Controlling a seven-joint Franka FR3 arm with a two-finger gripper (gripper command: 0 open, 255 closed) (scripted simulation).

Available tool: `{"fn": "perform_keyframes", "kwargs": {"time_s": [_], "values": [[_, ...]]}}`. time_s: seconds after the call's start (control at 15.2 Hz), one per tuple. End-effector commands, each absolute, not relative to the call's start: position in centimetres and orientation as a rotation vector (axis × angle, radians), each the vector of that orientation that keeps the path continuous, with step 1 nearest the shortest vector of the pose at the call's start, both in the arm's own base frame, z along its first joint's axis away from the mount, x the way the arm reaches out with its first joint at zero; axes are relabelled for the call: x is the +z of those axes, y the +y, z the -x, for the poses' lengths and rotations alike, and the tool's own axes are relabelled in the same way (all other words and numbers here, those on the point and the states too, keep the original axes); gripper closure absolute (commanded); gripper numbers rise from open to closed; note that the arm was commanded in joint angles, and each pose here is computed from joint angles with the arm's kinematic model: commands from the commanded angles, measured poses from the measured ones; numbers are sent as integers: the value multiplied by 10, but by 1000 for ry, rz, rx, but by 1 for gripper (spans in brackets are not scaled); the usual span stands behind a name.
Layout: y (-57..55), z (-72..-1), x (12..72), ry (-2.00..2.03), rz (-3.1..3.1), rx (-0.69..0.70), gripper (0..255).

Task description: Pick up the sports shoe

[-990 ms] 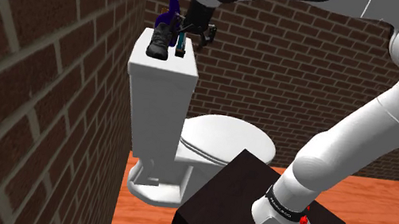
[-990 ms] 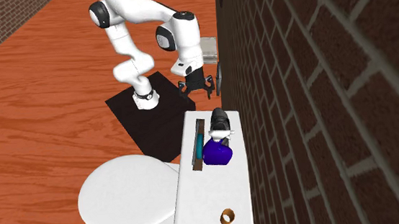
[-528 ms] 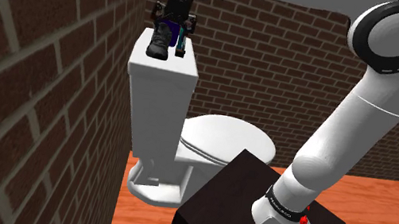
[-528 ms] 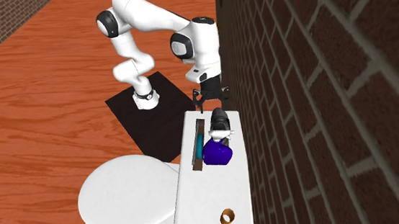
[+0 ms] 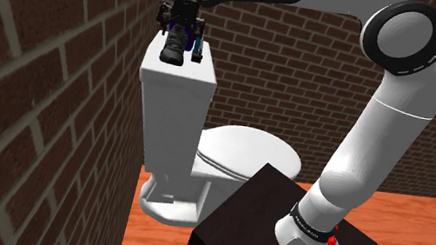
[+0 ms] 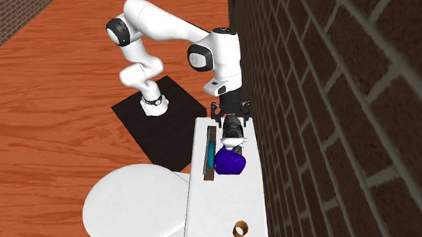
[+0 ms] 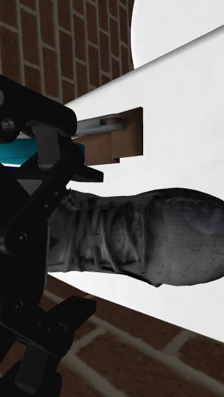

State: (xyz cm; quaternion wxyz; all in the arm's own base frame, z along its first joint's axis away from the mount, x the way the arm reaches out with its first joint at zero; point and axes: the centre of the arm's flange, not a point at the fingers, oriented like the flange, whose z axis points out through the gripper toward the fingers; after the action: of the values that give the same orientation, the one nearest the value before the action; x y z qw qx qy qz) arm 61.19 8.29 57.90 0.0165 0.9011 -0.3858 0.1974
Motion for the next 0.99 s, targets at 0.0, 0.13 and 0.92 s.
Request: {"fn": "perform_keyframes", "kwargs": {"time_s": [0.0,0.13,0.92], "values": [[83,-612,567,-1200,-2801,615,0],[83,-612,559,-1200,-2801,615,0],[83,-612,564,-1200,-2801,615,255]]}}
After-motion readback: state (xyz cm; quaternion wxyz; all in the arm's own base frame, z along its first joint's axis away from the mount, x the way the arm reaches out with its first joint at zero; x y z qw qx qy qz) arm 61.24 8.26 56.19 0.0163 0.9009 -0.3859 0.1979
